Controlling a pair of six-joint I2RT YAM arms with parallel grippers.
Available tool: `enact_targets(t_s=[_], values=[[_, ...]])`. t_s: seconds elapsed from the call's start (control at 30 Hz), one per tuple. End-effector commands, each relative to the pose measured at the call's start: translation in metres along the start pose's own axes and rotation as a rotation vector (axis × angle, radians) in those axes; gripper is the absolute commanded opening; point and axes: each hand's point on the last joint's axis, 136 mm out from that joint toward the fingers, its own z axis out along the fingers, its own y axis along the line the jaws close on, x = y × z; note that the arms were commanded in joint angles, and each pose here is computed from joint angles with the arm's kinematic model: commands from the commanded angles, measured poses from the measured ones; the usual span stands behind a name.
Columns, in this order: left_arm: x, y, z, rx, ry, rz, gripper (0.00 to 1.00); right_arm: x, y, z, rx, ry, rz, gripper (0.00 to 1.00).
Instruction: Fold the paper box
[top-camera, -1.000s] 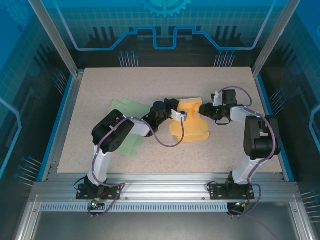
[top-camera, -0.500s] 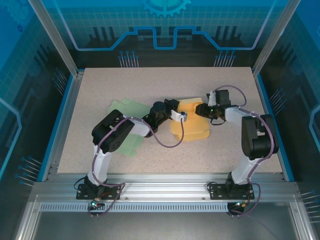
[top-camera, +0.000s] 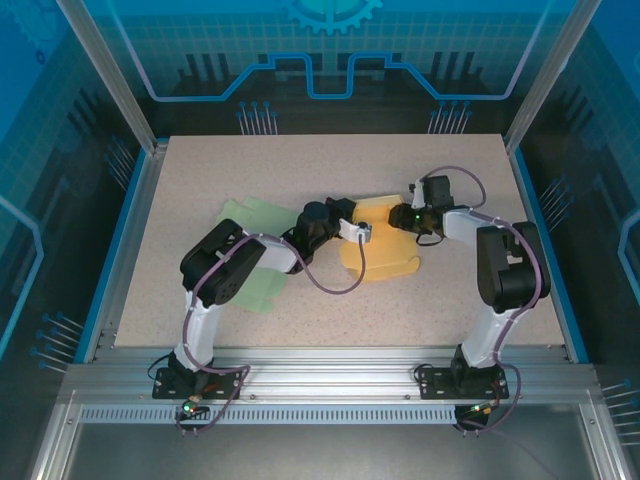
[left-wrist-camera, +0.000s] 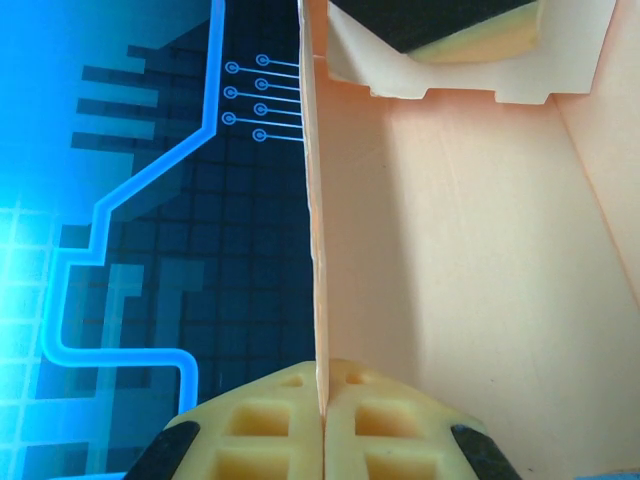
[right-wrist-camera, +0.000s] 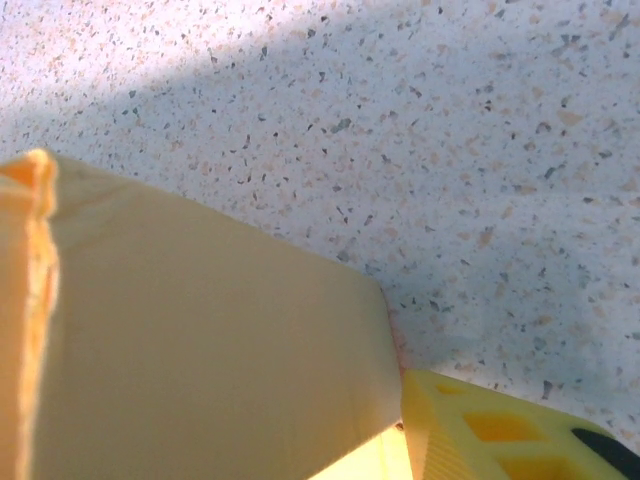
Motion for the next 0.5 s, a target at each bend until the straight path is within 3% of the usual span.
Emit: enact_targets(t_s=[0.0, 0.47], values=[[-0.017, -0.005, -0.008, 0.052, -0.072, -0.041, 0.0, -0.016, 0.002, 0.002, 0.062, -0.047, -0.044, 0.4], [-0.017, 0.018, -0.007, -0.012, -0.052, -0.156, 0.0, -0.019, 0.004, 0.006, 0.2, -0.085, -0.107, 0.16]])
